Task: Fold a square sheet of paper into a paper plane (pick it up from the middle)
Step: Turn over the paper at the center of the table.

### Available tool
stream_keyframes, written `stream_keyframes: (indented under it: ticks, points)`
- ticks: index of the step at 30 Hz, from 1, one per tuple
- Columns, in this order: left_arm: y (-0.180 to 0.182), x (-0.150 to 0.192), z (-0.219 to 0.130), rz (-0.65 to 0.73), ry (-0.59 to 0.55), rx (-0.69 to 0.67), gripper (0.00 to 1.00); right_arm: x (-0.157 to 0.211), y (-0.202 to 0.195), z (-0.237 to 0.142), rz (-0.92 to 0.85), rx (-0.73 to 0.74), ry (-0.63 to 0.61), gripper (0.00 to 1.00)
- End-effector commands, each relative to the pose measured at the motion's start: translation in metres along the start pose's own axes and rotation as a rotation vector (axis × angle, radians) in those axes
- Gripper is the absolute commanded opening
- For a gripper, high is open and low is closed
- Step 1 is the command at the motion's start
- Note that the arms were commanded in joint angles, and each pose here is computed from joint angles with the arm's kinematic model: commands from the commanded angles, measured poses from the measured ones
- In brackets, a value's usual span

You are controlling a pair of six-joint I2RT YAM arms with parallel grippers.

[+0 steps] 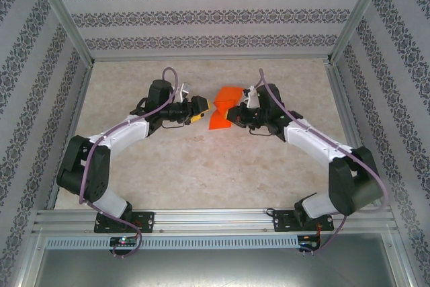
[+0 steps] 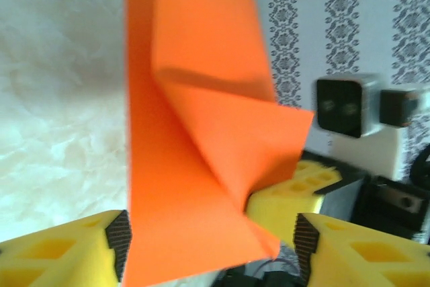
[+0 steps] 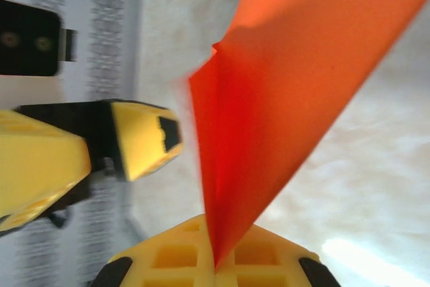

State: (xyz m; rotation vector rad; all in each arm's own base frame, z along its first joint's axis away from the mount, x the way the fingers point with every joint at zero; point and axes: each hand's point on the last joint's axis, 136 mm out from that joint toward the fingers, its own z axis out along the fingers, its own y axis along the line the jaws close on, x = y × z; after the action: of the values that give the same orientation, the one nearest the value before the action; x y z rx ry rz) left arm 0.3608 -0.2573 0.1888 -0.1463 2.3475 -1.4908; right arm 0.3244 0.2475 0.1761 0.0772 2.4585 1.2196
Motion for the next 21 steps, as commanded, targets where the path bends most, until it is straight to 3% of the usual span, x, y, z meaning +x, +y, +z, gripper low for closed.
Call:
stream_keyframes:
  ticks: [1,5,8,14,21]
  points:
    - [-0.008,-0.004,-0.013,0.076,-0.011,-0.036,0.74,0.041,-0.078,-0.048,-0.23,0.533,0.182,0.0]
    - [-0.007,-0.003,-0.016,0.086,-0.004,-0.056,0.76,0.039,-0.105,-0.087,-0.409,0.936,0.261,0.0]
    - [-0.002,-0.001,-0.023,0.078,0.002,-0.08,0.76,0.033,-0.109,-0.104,-0.488,1.139,0.269,0.0]
    - [0.025,-0.001,-0.05,0.026,-0.04,-0.159,0.76,0.03,-0.103,-0.09,-0.636,1.341,0.309,0.0]
    - [0.039,0.0,-0.074,-0.015,-0.06,-0.151,0.76,0.062,-0.108,-0.028,-0.707,1.355,0.463,0.06]
